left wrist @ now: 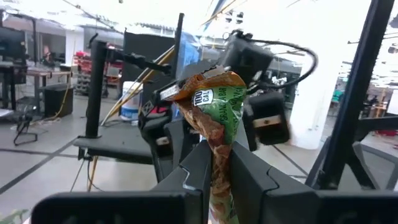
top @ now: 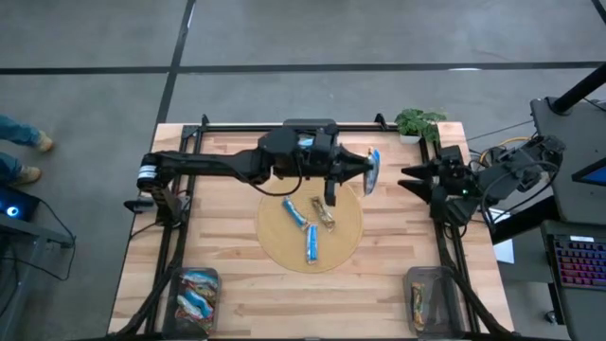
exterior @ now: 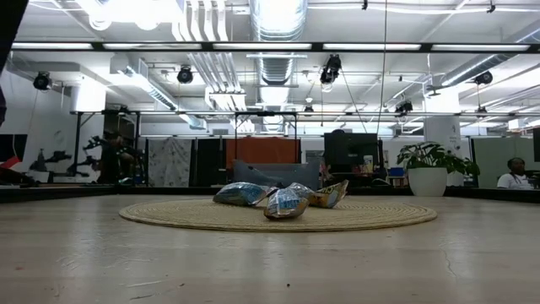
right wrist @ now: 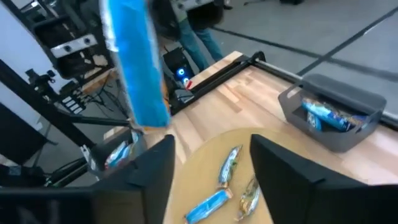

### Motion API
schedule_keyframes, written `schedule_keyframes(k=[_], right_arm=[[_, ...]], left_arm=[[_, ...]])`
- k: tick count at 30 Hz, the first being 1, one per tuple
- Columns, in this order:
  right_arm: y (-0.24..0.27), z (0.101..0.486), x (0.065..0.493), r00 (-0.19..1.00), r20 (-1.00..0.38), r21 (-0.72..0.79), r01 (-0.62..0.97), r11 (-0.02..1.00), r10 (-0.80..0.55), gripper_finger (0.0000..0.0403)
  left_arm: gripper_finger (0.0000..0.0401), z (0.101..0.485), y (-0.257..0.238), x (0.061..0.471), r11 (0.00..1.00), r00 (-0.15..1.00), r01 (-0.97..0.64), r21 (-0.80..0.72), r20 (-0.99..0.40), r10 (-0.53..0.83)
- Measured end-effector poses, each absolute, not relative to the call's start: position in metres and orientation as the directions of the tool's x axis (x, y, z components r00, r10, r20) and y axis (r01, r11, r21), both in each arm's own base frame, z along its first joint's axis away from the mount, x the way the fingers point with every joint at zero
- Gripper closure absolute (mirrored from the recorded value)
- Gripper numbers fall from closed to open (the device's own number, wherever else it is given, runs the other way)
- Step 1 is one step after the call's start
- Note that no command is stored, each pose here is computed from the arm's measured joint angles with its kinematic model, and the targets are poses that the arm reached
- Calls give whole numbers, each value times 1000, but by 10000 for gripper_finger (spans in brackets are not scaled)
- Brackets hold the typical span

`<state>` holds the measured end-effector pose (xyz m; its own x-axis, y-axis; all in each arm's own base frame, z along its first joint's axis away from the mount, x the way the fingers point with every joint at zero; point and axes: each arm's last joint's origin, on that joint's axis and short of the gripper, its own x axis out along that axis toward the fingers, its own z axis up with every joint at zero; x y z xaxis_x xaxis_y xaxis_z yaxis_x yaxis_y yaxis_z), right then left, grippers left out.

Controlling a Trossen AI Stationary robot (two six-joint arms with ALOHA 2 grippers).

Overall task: Pick and place Granola Bars by type
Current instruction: Put the yellow granola bar into the right black bin

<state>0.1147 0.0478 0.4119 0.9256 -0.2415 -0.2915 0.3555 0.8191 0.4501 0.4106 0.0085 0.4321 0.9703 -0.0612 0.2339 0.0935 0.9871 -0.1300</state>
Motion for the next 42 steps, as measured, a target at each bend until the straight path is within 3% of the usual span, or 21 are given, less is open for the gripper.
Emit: schedule_keyframes(k=[6,13,42], right_arm=[[56,414,128,931,-263,381,341,860,-253,151],[61,413,137,931,-262,377,340,862,-253,120],[67,414,172,930,-209,383,362,850,-302,121]], left_arm=[[371,426,10,420,987,973,90,-130,225,-59],[371,432,10,419,992,968,90,-91,242,-65],[371,434,8,419,986,959,140,-88,259,-113]])
